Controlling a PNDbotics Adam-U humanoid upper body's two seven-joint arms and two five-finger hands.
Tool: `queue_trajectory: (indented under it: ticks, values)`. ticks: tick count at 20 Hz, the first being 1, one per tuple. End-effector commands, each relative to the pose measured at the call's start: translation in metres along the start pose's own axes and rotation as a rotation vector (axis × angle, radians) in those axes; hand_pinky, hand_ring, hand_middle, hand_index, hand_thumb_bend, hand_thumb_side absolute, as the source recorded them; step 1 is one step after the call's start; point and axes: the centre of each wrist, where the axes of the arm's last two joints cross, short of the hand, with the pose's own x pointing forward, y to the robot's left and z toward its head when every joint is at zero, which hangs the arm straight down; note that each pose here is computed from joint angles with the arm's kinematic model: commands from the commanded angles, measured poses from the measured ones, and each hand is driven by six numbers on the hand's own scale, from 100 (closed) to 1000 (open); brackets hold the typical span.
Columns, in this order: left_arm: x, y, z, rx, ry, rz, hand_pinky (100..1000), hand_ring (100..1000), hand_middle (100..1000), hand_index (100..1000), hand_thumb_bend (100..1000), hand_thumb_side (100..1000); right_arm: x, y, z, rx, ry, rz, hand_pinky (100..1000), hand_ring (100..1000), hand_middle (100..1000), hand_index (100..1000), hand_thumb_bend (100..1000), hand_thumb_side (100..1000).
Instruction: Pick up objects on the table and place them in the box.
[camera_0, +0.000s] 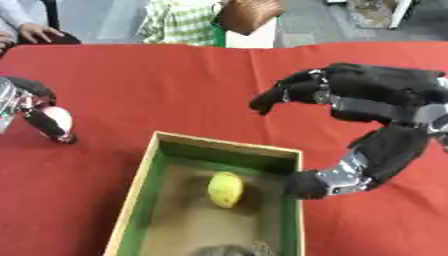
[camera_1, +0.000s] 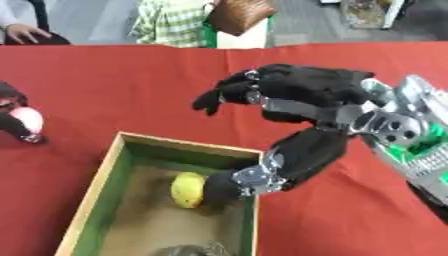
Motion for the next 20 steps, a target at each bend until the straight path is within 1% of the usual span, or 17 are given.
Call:
queue_trajectory:
  ticks: [1,2,3,4,5,6,7,8,9,10,11,14,15,20]
  values:
    - [-0.011,0.004,0.001,0.002,0.017,0.038,404,631,627,878,511,717,0.001,-0.008,0.007,-0.022,0.015,0.024,806,891,781,947,603,1000]
    - [-0.011,0.002,0.000,-0.005,0.015,0.050,350,587,571,878,475,697,0.000,-0.008,0.008,-0.026,0.019,0.023,805,890,779,946,596,1000]
    - [-0.012,0.001,-0.001,-0.011,0.012,0.065,316,560,546,883,463,686,0.000,-0.008,0.008,-0.030,0.022,0.021,805,890,778,944,593,1000]
    - [-0.012,0.000,-0.002,-0.015,0.008,0.079,287,537,526,887,444,668,0.000,-0.008,0.008,-0.034,0.024,0.020,805,890,777,943,591,1000]
    - [-0.012,0.000,-0.002,-0.017,0.004,0.091,287,537,526,887,444,668,-0.001,-0.008,0.009,-0.037,0.027,0.020,805,890,777,943,591,1000]
    - [-0.012,0.000,-0.002,-0.015,-0.003,0.107,226,503,502,865,362,610,-0.001,-0.007,0.009,-0.040,0.030,0.019,804,889,776,942,587,1000]
    - [-0.011,0.001,-0.001,-0.012,-0.009,0.122,226,503,502,865,362,610,-0.001,-0.007,0.009,-0.043,0.033,0.020,804,889,776,942,587,1000]
    - [-0.011,0.002,0.000,-0.009,-0.015,0.139,209,495,513,843,265,574,-0.001,-0.007,0.009,-0.045,0.035,0.020,803,889,775,941,583,1000]
    - [-0.011,0.003,0.002,-0.004,-0.022,0.159,209,495,513,843,265,574,-0.001,-0.007,0.009,-0.046,0.038,0.021,803,889,775,941,583,1000]
    - [-0.012,0.005,0.004,0.003,-0.027,0.178,209,495,530,828,145,545,-0.001,-0.006,0.009,-0.047,0.041,0.021,803,889,774,941,581,1000]
    - [-0.012,0.006,0.006,0.011,-0.029,0.195,209,494,531,821,100,523,-0.002,-0.006,0.010,-0.047,0.043,0.022,803,889,774,940,578,1000]
    - [-0.011,0.013,0.015,0.045,-0.040,0.225,216,501,538,807,100,477,-0.002,-0.004,0.010,-0.050,0.051,0.023,801,888,772,939,561,1000]
    - [-0.010,0.014,0.018,0.055,-0.047,0.229,218,502,541,806,100,475,-0.003,-0.004,0.011,-0.051,0.055,0.023,801,887,772,939,558,1000]
    - [-0.011,0.021,0.030,0.096,-0.080,0.235,218,495,535,786,100,522,-0.007,-0.001,0.016,-0.061,0.081,0.020,801,888,771,939,551,1000]
